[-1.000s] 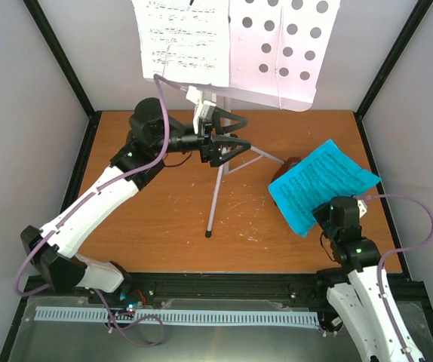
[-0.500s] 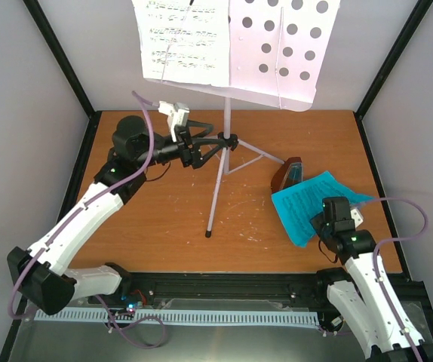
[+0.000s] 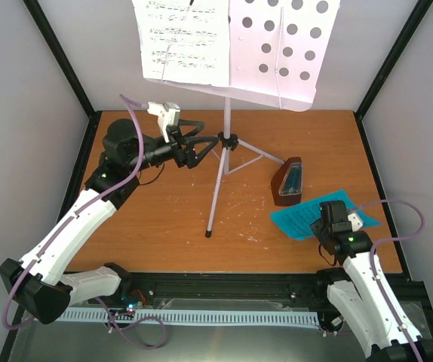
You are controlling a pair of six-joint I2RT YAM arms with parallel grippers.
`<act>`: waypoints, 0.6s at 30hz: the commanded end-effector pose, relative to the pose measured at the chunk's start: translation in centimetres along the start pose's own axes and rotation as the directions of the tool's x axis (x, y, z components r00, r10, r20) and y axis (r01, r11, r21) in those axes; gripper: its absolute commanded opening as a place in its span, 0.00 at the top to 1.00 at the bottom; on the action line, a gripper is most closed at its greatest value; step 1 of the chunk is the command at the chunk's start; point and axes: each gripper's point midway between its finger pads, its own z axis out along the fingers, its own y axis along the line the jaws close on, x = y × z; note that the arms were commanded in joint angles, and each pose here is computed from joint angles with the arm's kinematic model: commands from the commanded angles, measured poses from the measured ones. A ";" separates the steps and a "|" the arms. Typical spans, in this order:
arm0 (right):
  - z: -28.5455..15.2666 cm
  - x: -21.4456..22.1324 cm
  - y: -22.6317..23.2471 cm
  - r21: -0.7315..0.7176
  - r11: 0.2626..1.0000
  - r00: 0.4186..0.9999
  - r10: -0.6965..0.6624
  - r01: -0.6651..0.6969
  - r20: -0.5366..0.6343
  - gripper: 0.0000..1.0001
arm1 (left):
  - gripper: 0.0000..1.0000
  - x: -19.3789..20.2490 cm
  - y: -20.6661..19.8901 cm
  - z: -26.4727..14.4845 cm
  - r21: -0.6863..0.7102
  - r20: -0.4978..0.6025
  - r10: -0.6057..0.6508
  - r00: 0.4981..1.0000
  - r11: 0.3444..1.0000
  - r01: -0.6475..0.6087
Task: Pack up the instrument practice props
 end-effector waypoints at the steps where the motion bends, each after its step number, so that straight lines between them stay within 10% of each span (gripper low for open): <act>1: 0.1 -0.3 -0.5 0.009 1.000 0.999 -0.018 0.018 0.032 0.63 | 0.07 -0.4 0.8 -0.5 -0.053 0.013 0.000 1.000 0.999 0.000; 9: -2.8 -4.0 0.9 -0.032 0.999 0.982 -0.028 0.035 0.188 0.25 | 0.05 -0.9 3.5 -2.7 -0.156 0.042 -0.006 0.999 0.988 0.013; 18: -8.8 -10.1 7.9 -0.189 0.949 0.882 -0.146 0.253 0.448 0.20 | 0.04 0.7 8.5 -8.5 -0.245 0.102 -0.124 0.987 0.958 0.146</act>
